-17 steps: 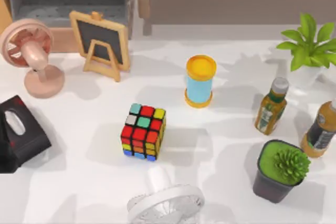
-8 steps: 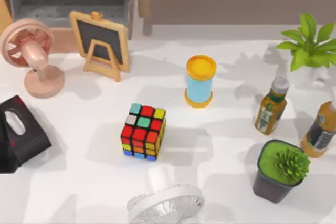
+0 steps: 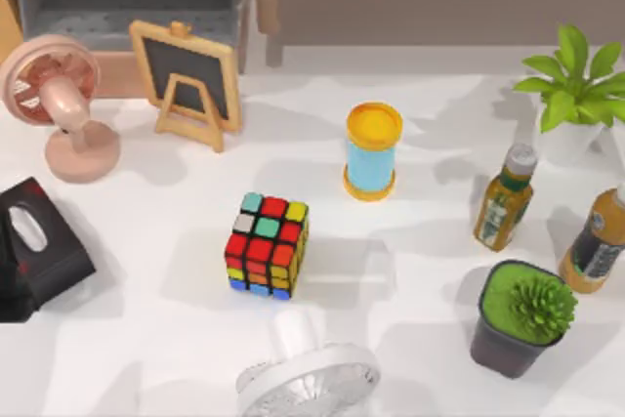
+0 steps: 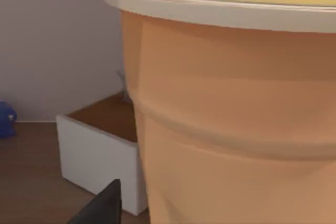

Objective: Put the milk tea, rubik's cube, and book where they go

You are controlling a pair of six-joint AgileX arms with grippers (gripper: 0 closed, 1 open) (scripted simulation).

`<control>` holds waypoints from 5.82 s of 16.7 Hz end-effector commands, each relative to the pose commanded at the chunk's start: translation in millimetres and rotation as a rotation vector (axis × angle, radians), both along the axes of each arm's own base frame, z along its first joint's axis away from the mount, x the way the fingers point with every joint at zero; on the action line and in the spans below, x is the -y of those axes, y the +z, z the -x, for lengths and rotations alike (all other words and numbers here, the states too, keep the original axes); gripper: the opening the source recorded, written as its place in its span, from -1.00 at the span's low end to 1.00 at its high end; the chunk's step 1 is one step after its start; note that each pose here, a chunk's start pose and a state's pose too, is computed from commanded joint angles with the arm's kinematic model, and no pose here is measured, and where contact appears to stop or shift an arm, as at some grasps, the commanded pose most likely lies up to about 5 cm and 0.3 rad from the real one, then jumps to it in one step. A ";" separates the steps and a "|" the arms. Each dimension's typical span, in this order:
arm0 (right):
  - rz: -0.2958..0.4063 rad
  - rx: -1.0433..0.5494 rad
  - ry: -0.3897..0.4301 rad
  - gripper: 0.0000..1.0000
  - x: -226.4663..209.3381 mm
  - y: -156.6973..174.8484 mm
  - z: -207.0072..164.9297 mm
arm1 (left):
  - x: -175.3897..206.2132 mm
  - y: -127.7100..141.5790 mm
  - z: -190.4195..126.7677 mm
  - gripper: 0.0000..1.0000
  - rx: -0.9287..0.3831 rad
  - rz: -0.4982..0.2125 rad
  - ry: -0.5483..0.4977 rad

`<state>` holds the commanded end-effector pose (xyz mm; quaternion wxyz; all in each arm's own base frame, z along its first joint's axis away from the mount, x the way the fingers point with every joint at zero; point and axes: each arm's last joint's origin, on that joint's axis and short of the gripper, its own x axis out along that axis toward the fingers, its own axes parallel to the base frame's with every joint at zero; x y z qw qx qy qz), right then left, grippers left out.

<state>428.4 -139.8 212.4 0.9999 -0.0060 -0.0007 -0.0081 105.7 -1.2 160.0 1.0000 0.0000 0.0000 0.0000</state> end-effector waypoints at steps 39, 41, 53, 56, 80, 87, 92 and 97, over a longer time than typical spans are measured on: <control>-0.010 -0.007 -0.009 -1.00 2.1 6.1 10.5 | 0.0 0.0 0.0 1.00 0.000 0.000 0.000; -0.007 -0.008 -0.010 -1.00 1.7 6.7 30.0 | 0.0 0.0 0.0 1.00 0.000 0.000 0.000; -0.019 0.102 -0.091 -1.00 44.3 10.2 65.8 | 0.0 0.0 0.0 1.00 0.000 0.000 0.000; -0.012 0.128 -0.131 -1.00 81.9 -12.5 83.2 | 0.0 0.0 0.0 1.00 0.000 0.000 0.000; -0.005 0.003 -0.005 -1.00 114.8 -132.5 95.8 | 0.0 0.0 0.0 1.00 0.000 0.000 0.000; -0.005 0.003 -0.005 -0.10 114.8 -132.5 95.8 | 0.0 0.0 0.0 1.00 0.000 0.000 0.000; -0.005 0.003 -0.005 0.66 114.8 -132.5 95.8 | 0.0 0.0 0.0 1.00 0.000 0.000 0.000; -0.005 0.003 -0.005 1.00 114.8 -132.5 95.8 | 0.0 0.0 0.0 1.00 0.000 0.000 0.000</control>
